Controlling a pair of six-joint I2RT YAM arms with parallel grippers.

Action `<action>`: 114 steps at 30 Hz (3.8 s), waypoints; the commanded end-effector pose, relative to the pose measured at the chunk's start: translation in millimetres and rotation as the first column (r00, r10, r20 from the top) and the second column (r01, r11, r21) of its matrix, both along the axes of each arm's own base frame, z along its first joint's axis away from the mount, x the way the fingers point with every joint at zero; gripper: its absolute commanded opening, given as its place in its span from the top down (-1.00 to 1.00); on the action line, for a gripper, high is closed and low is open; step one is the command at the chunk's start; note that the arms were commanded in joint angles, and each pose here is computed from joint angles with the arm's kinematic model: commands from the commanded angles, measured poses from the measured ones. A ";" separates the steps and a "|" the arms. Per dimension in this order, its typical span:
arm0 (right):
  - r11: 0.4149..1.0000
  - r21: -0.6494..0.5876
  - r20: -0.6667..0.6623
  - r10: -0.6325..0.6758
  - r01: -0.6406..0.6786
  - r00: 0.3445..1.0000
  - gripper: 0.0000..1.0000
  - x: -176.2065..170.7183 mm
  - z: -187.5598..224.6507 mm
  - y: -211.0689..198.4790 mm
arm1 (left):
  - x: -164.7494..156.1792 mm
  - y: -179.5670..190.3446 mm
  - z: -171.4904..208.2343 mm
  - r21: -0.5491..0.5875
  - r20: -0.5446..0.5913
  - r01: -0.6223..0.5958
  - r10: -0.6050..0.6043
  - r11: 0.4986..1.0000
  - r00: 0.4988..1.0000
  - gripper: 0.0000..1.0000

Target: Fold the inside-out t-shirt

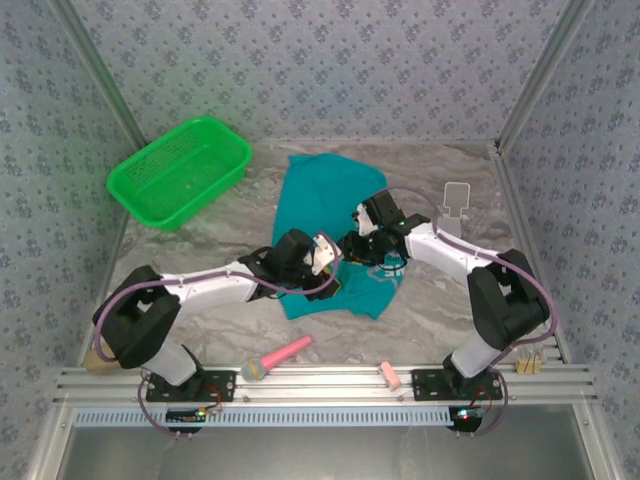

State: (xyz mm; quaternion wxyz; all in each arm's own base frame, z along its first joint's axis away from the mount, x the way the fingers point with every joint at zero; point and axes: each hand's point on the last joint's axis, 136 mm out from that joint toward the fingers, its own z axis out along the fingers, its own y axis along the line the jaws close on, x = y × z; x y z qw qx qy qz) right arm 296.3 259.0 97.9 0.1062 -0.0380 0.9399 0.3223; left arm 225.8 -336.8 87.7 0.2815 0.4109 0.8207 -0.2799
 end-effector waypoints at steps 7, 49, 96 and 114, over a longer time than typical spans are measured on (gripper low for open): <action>0.996 -0.084 0.075 -0.026 0.032 0.997 1.00 18.4 5.0 -14.6 | -17.3 7.7 3.9 -0.019 -0.041 0.031 -0.032 0.999 0.999 1.00; 0.999 -0.029 0.152 -0.041 0.046 0.988 0.16 25.8 -28.2 -28.9 | 40.3 22.3 9.5 -0.041 -0.191 -0.287 0.274 0.957 0.942 0.17; 0.997 0.008 0.078 -0.083 0.083 0.993 0.18 63.0 81.3 68.0 | 82.5 170.3 18.7 0.053 -0.304 -0.726 0.703 0.686 0.643 0.15; 0.948 -0.298 0.126 -0.072 0.107 0.989 0.12 -43.5 -2.6 -76.6 | 45.7 90.0 -12.0 0.196 -0.288 -0.519 0.555 0.832 0.781 0.09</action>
